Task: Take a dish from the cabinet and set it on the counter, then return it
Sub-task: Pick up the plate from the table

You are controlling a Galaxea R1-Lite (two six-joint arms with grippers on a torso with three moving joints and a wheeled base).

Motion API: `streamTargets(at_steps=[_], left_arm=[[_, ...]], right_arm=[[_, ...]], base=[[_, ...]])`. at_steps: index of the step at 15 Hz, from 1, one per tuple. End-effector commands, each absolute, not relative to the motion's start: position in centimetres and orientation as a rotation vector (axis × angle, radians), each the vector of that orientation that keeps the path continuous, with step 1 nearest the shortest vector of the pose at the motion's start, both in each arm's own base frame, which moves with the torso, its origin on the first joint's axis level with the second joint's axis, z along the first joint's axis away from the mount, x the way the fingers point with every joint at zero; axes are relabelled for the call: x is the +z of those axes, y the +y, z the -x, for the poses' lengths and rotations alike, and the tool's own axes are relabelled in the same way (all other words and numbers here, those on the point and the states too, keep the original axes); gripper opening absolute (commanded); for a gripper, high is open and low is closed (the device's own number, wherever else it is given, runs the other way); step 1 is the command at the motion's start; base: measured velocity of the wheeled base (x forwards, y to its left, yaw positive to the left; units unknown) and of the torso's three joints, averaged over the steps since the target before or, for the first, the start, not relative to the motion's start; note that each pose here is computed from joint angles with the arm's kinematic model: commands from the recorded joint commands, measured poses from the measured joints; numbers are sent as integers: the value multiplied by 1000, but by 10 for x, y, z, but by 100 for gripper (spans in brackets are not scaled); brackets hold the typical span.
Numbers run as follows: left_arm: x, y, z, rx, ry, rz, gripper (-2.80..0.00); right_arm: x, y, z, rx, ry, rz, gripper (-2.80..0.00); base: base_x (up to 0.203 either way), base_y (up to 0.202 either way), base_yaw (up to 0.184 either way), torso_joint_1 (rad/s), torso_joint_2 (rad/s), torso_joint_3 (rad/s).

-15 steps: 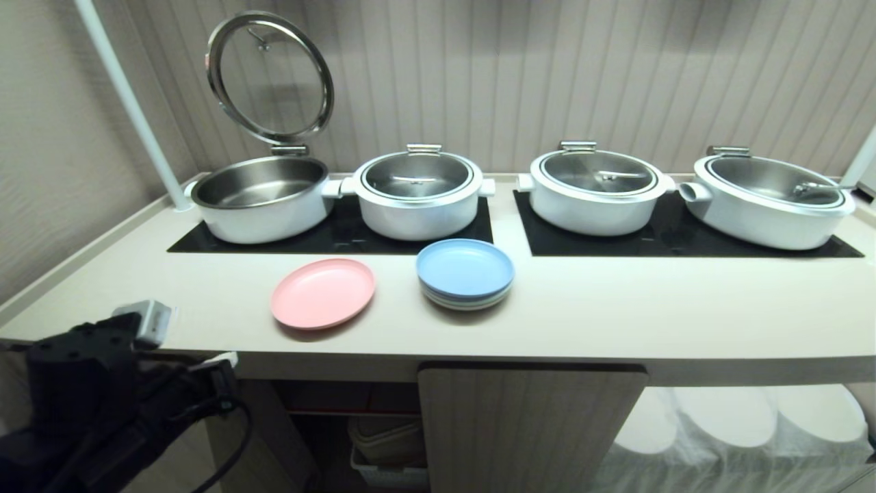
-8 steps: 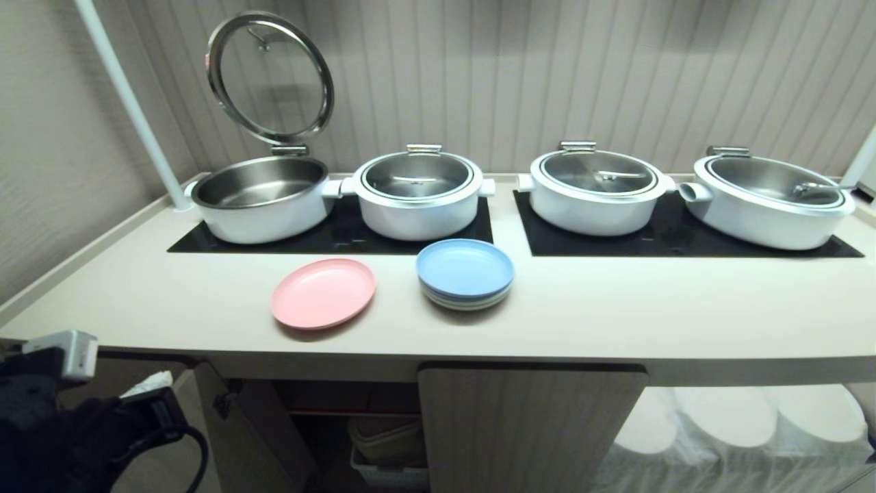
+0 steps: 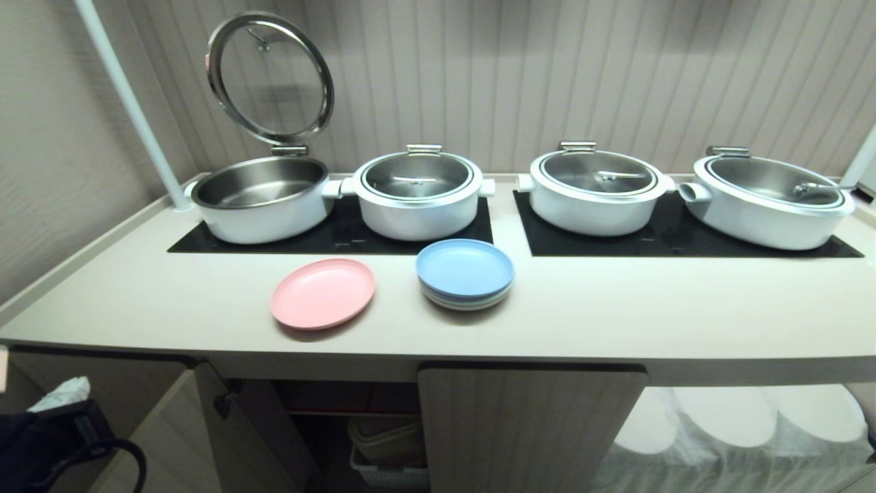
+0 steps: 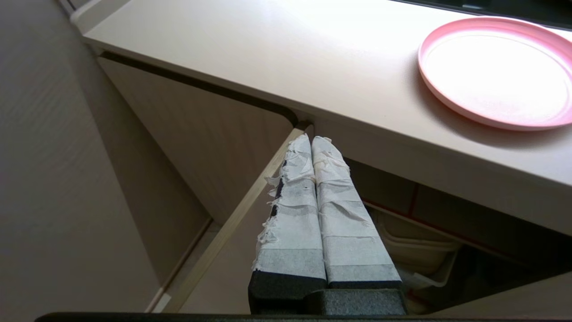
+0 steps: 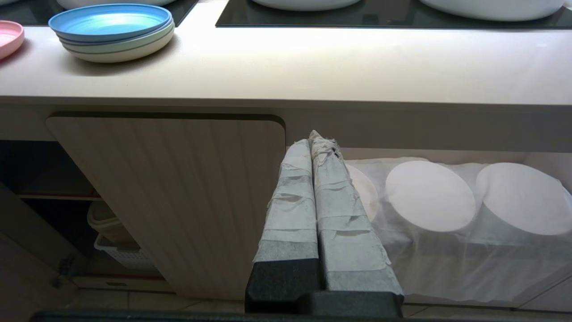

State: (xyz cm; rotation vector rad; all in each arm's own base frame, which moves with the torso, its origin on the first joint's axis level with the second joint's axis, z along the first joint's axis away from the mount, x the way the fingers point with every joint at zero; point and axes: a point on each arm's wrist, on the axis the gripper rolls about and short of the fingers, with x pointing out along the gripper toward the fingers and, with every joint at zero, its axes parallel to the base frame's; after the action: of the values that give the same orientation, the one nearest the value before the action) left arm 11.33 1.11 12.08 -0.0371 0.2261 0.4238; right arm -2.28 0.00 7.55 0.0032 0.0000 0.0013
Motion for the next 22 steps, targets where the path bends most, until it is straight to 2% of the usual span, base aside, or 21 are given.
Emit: streamTargets(at_steps=[1,9,12,14,22], left_arm=[[129,12,-93,424,150,43,-280],[102,5,-1,227,83,-60,-280],[88,2,19,51,-24,-99,-280],[75,-1,23,-51,5,-125,-280],[74,-1,23,-48,14,-106,-280]], right_arm=[[75,0,23,2,0,-3,-280],[75,0,23,2,0,-3,-280],[75,0,23,2,0,-5,-280],[75,0,23,2,0,-5,-280],[75,0,23,2,0,-5,-280]], base=[[0,0,0,0,0,0],[0,0,0,0,0,0],[0,0,0,0,0,0],[0,0,0,0,0,0],[0,0,0,0,0,0]])
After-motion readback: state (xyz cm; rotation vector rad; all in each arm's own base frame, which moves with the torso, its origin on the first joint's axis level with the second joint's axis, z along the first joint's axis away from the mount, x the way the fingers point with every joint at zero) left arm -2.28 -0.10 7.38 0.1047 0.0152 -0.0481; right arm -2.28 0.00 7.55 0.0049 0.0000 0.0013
